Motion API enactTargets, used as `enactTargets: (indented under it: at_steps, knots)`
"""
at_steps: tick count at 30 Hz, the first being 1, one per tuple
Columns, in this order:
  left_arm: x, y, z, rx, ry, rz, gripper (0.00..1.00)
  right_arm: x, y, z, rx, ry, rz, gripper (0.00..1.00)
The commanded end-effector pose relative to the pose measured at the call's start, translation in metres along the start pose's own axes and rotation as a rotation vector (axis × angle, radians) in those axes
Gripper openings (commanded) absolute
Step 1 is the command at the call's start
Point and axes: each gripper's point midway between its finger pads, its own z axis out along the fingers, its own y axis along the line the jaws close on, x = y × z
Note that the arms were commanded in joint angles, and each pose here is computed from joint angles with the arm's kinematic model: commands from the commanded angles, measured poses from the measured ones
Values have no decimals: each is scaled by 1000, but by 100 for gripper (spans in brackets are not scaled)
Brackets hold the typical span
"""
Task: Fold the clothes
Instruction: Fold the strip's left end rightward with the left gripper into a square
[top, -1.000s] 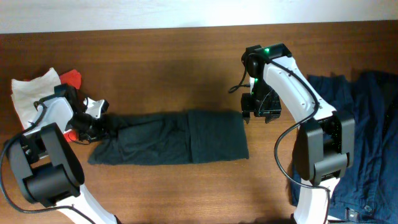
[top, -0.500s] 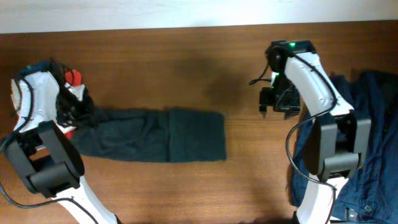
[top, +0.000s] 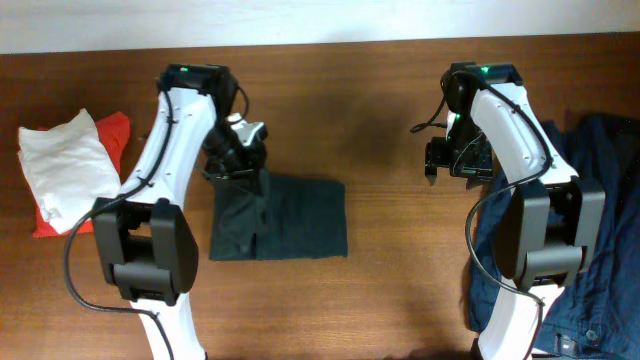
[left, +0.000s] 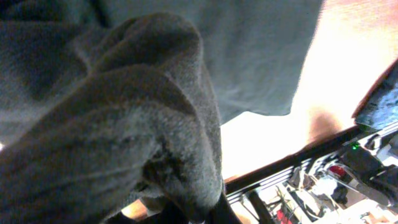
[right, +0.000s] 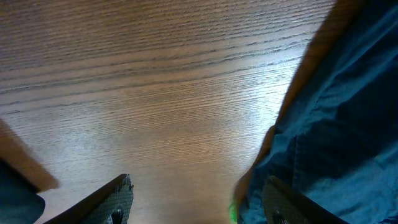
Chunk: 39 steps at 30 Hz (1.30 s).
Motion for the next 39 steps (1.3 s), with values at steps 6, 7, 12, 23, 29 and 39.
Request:
enactTargets:
  at_steps: [6, 7, 12, 23, 29, 39]
  knots:
    - [3, -72, 17, 69, -2, 120, 1, -1, -3, -4, 16, -16, -10, 71]
    - [5, -75, 19, 63, 2, 129, 1, -1, -3, -4, 16, -15, -10, 71]
    - [6, -91, 28, 52, 3, 184, 1, -1, -3, -4, 15, -15, -10, 71]
    - [-14, -103, 30, 65, -81, 161, 25, 0, -3, -4, 17, -8, -10, 71]
    - [-55, -43, -29, 52, -266, 66, 43, 6, 21, -5, -122, 18, -129, 75]
    - [-80, 58, 3, -29, -194, -141, 50, 31, 221, 0, -324, -178, -521, 79]
